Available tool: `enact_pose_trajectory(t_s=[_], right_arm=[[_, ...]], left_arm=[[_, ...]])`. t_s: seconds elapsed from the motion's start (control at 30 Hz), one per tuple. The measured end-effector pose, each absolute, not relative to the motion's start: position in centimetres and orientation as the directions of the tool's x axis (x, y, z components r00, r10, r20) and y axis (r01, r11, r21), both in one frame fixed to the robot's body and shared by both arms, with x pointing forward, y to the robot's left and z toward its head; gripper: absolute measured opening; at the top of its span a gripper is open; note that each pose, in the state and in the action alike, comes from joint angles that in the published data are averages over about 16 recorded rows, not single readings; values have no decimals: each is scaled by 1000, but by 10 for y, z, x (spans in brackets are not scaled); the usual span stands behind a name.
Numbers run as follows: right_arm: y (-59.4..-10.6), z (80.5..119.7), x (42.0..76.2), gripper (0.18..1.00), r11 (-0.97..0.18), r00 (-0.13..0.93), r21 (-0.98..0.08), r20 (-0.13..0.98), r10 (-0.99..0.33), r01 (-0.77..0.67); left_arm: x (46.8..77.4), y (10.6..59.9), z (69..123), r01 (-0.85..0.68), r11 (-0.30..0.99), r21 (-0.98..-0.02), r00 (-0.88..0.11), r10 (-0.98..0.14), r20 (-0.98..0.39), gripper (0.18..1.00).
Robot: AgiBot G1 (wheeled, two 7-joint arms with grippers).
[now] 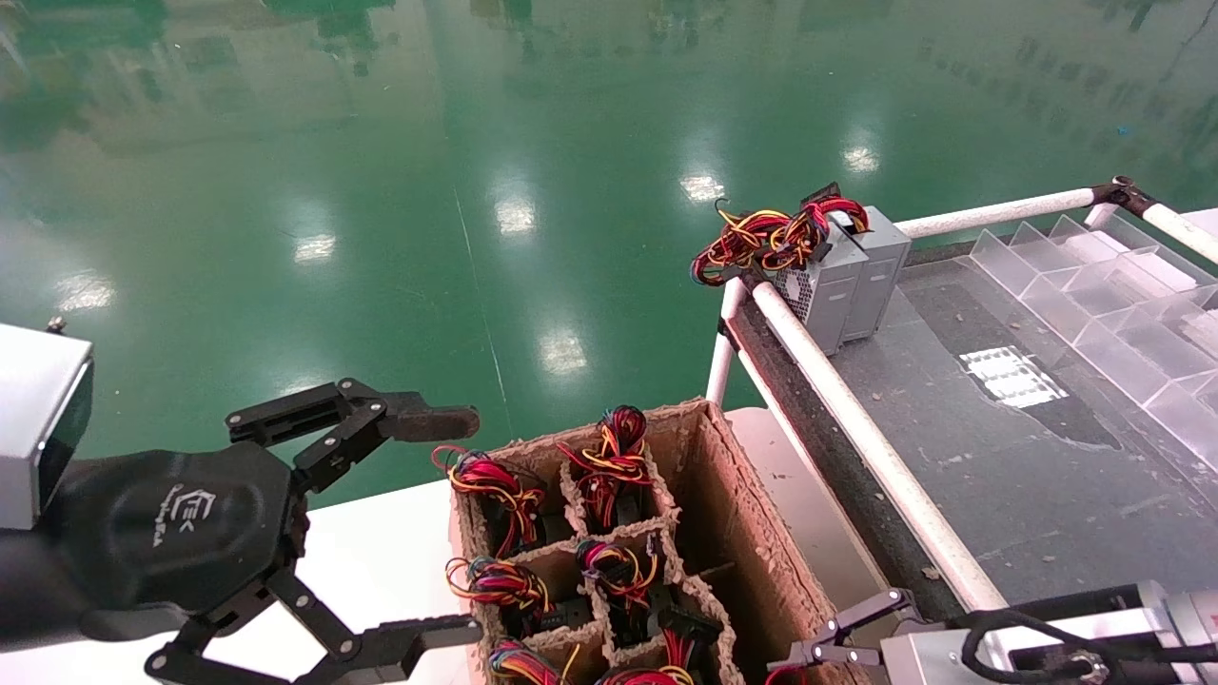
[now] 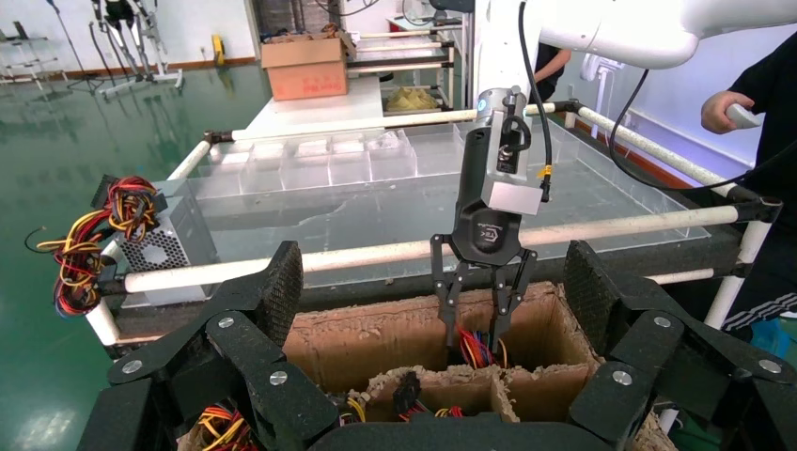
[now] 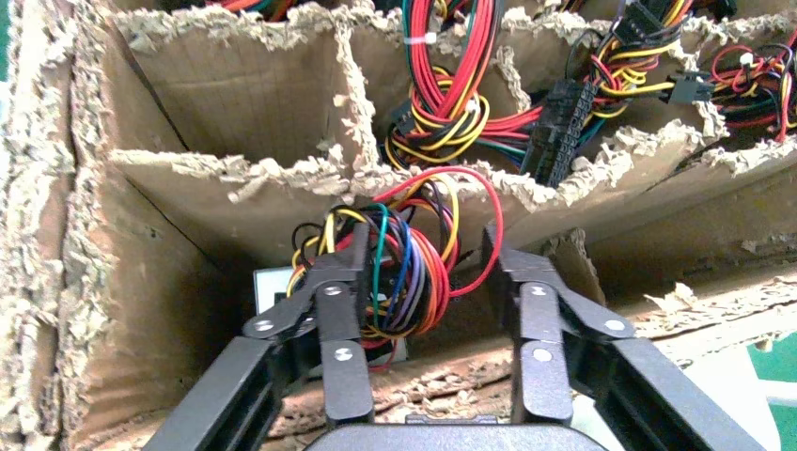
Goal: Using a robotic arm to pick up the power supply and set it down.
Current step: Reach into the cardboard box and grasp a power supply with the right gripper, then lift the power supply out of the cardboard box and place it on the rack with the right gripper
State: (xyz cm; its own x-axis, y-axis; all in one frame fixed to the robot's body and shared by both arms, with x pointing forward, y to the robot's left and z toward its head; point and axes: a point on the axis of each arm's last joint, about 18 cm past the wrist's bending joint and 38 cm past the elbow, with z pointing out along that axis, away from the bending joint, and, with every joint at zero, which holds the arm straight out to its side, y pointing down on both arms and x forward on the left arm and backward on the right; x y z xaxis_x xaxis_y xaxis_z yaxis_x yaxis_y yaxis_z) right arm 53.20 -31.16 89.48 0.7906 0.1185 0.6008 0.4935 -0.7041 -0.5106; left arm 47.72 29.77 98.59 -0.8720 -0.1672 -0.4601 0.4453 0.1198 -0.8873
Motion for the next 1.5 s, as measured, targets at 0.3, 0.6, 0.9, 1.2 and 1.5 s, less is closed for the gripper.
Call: enact_pose_trajectory(t_s=[0.3,0.6,0.9,1.2,1.5], right_arm=[[-310,891,530,367,-703,793,-506,594,135,499],[-310,892,530,267,-702,782,-499,609,133,508],[-311,901,527,242,-681,763,-515,639,100,521],[-313,919,522,240,-630,732,-555,681,31,543],[-316,947,520,239,-550,685,-615,721,-102,565]], left_arm=[[477,298,986,445,120,-887,-872,-167,-460,1001],[477,298,986,445,120,-887,-872,-167,-460,1001],[477,298,986,445,120,-887,-872,-167,-460,1001],[477,298,986,445,120,-887,-872,-167,-460,1001],[477,298,986,445,120,-887,-872,-167,-460,1001]])
